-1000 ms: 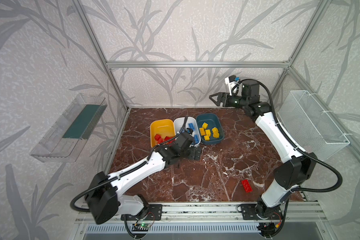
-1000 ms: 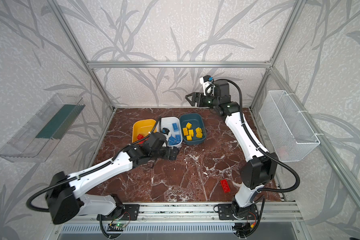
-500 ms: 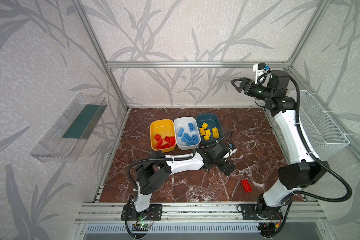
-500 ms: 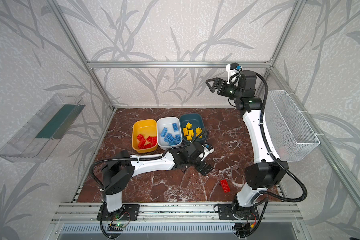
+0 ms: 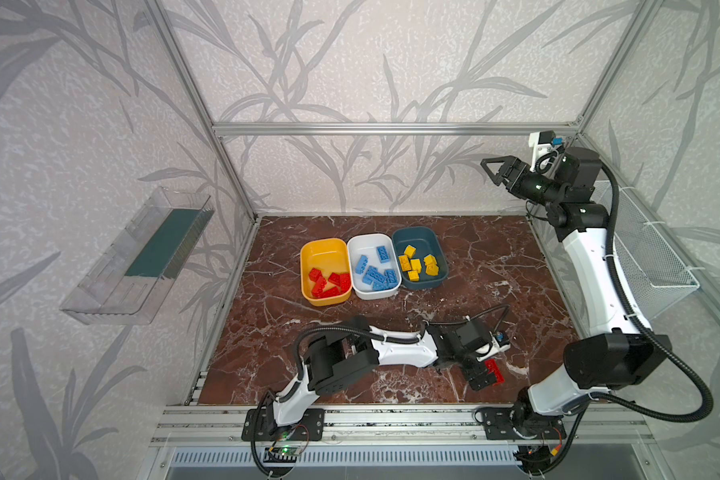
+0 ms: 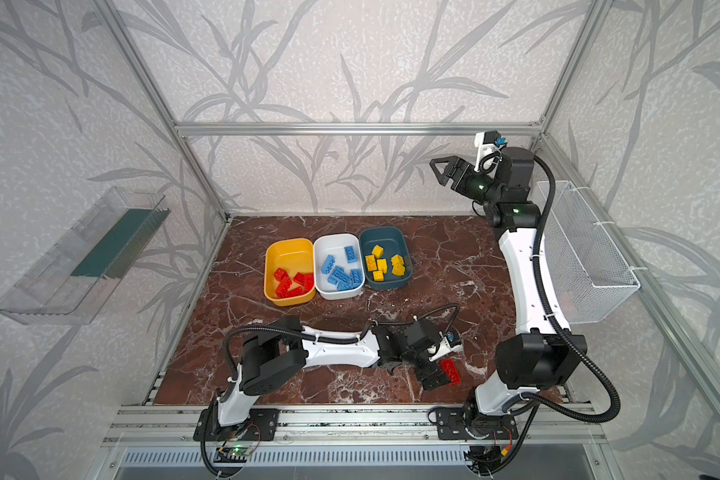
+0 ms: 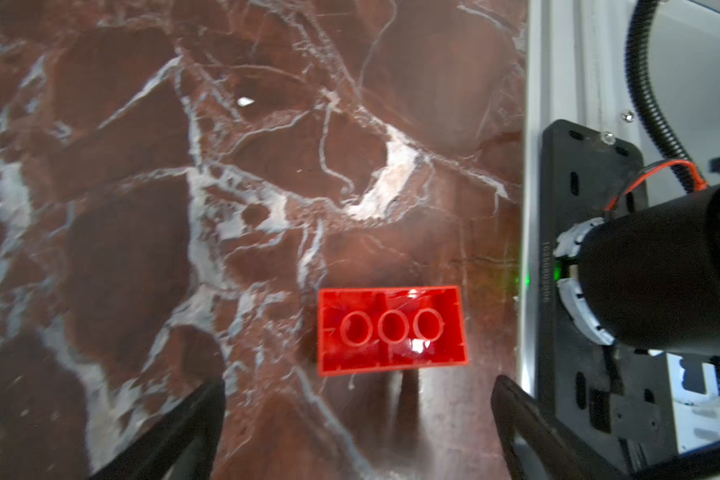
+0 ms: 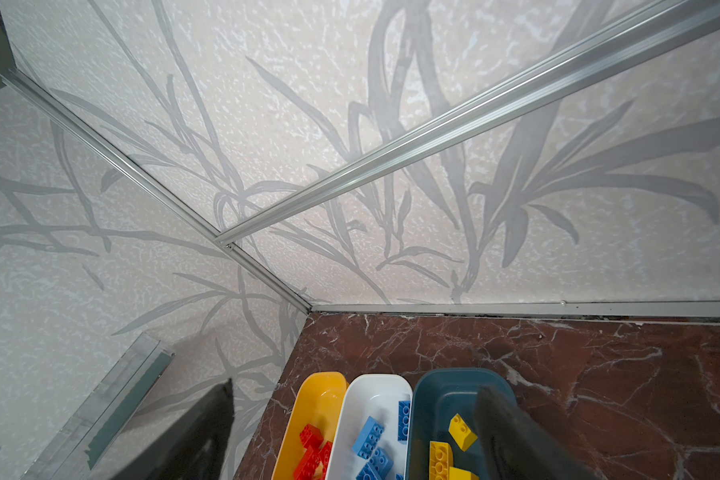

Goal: Sort the legos into containers by color

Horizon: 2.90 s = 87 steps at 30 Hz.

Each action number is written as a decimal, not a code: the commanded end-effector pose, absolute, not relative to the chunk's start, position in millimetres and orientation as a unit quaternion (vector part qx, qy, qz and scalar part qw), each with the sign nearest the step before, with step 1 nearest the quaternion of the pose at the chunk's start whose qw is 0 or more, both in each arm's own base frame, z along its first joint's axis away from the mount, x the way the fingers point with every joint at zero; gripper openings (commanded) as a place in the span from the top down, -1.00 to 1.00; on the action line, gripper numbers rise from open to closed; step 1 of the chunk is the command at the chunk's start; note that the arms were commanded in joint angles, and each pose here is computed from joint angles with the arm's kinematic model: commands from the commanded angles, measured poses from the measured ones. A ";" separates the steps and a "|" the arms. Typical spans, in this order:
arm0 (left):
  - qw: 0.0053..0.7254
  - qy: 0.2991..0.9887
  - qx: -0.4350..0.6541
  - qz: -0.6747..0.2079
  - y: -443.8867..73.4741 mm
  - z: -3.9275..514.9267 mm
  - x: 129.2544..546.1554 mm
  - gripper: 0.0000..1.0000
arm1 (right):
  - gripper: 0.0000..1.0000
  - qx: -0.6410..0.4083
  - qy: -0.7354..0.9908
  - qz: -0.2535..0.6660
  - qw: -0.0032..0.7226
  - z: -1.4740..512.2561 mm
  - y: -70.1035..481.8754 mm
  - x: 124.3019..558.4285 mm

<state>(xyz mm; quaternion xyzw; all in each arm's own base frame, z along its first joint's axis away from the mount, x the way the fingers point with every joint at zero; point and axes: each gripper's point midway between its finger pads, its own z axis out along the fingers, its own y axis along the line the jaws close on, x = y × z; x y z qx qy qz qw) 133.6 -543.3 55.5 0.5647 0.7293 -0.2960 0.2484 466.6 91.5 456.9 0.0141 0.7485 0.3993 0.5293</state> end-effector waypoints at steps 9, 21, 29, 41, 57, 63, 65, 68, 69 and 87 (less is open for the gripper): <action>0.256 0.720 0.592 -0.256 -564.4 35.7 136.2 -0.98 | -0.83 0.002 0.725 0.410 0.554 479.3 88.8 449.7; 0.248 0.727 0.598 -0.229 -567.0 19.9 142.6 -0.58 | -0.83 0.011 0.722 0.411 0.557 475.4 80.8 448.5; 0.275 0.736 0.584 -0.205 -554.8 27.9 160.5 -0.20 | -0.83 0.022 0.723 0.410 0.556 468.0 76.6 454.0; 0.376 0.789 0.430 -0.227 -473.6 133.3 245.9 -0.15 | -0.83 0.051 0.748 0.380 0.542 419.9 66.1 458.3; 0.409 0.908 0.015 -0.084 -194.0 194.5 406.0 -0.17 | -0.86 0.108 0.797 0.353 0.478 264.9 58.1 453.1; 0.357 0.929 -0.096 -0.031 -126.2 156.4 430.8 -0.14 | -0.86 0.120 0.810 0.342 0.462 228.9 57.1 443.9; 0.348 0.930 -0.116 -0.015 -112.2 146.1 433.7 -0.14 | -0.86 0.122 0.812 0.335 0.462 223.0 55.3 440.1; 0.325 0.935 -0.141 0.021 -93.5 130.1 435.5 -0.14 | -0.86 0.130 0.817 0.318 0.464 215.3 51.0 435.1; 0.318 0.936 -0.146 0.029 -88.5 125.7 436.1 -0.14 | -0.86 0.136 0.817 0.310 0.466 212.9 48.1 433.7; 0.335 0.924 -0.172 0.068 -54.8 138.8 437.5 -0.74 | -0.98 0.166 0.828 0.208 0.493 203.4 16.6 407.2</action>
